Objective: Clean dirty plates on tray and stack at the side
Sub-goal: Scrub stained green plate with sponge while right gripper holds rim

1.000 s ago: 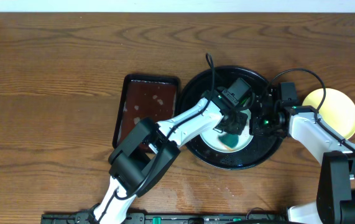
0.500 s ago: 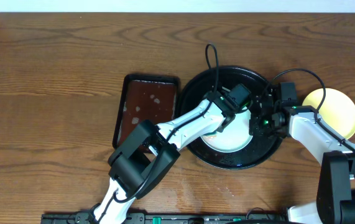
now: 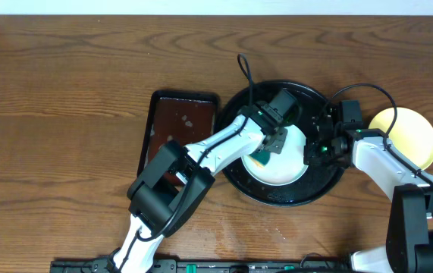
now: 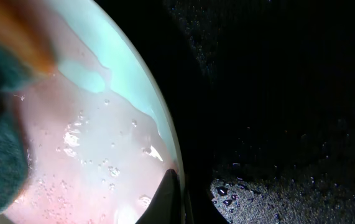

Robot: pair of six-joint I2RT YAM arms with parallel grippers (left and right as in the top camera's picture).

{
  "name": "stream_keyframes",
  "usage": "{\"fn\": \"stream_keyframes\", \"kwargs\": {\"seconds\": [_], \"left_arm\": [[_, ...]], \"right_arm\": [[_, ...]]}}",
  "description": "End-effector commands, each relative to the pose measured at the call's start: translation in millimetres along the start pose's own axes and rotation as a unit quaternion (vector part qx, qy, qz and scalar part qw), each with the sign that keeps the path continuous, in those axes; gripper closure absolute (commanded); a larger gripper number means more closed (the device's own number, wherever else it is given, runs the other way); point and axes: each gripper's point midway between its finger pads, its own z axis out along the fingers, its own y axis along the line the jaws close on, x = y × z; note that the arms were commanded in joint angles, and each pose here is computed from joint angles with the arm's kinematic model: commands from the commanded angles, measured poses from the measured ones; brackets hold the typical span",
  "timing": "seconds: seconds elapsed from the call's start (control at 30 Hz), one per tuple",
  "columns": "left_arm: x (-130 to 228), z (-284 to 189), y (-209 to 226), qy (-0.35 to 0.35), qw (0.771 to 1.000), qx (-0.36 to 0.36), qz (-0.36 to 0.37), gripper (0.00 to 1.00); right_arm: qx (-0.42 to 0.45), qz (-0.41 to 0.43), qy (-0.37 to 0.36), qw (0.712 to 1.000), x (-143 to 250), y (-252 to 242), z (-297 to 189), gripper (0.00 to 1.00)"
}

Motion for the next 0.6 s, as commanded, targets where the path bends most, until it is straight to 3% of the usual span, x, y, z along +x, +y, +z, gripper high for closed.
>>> {"fn": "stream_keyframes", "kwargs": {"seconds": [0.0,0.33,0.57], "left_arm": [[38.8,13.6,-61.6,0.075,0.987,0.142,0.009,0.92],[49.7,13.9,-63.5,0.094,0.985,0.145,0.010,0.92],[70.0,16.3,-3.4,0.125,0.992,-0.001,-0.009,0.92]], "right_arm": [[0.023,-0.002,0.016,1.000,9.6,-8.9,6.5,0.99],[0.023,-0.002,0.016,1.000,9.3,-8.7,6.5,0.99],[0.023,-0.002,0.016,1.000,9.3,-8.7,6.5,0.99]]}}
